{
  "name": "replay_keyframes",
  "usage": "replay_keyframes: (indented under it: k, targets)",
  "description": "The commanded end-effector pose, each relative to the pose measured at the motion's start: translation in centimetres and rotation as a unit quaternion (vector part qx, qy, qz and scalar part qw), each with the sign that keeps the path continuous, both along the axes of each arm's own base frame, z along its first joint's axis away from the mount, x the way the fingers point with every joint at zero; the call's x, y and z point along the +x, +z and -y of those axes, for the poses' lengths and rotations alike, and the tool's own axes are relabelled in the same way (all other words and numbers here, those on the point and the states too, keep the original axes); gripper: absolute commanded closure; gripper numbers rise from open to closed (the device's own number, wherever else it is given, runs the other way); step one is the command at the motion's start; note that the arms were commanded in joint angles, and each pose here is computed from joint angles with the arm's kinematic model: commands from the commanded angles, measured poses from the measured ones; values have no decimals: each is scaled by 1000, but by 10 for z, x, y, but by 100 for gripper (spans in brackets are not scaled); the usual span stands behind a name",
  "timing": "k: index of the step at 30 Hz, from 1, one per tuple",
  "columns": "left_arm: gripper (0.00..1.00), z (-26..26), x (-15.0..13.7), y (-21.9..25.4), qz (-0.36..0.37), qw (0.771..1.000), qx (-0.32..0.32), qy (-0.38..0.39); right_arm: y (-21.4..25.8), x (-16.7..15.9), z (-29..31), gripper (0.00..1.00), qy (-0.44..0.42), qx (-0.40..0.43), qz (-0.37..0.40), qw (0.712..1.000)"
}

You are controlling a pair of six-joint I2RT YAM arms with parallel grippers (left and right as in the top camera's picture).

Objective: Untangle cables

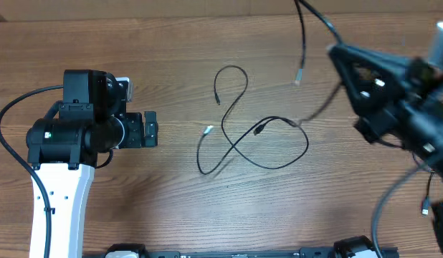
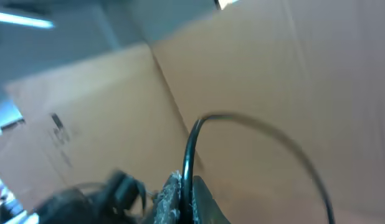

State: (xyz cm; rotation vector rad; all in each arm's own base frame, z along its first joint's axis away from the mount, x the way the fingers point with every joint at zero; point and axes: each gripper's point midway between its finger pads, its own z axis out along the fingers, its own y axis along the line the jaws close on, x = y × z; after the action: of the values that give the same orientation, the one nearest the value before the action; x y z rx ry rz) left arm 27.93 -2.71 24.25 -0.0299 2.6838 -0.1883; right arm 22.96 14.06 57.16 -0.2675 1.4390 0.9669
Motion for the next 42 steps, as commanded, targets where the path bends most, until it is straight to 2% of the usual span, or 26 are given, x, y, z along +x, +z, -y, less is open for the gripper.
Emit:
replay_keyframes:
  k: [1, 6, 16, 33, 34, 36, 40, 42]
  targets:
    - [1, 0, 0, 5, 8, 1000, -3, 1, 23, 8, 14, 96, -45, 25, 19, 999]
    - [0, 0, 0, 5, 8, 1000, -3, 1, 37, 17, 11, 96, -39, 37, 9, 999]
    - [0, 0, 0, 5, 8, 1000, -3, 1, -14, 52, -6, 96, -13, -14, -121, 992]
    - [0, 1, 0, 5, 8, 1000, -7, 0, -17, 46, 7, 96, -32, -27, -141, 989]
    - [0, 4, -2, 5, 4, 1000, -20, 4, -13, 45, 9, 96, -35, -25, -135, 990]
    - [0, 25, -13, 5, -27, 995, -91, 12, 4, 41, 19, 96, -52, -19, -111, 992]
    - [0, 47, -20, 9, -39, 988, -149, -22, 27, 38, 41, 96, -91, -10, -80, 993]
    - [0, 57, -23, 11, -38, 983, -164, -69, 34, 41, 55, 96, -117, -6, -71, 991]
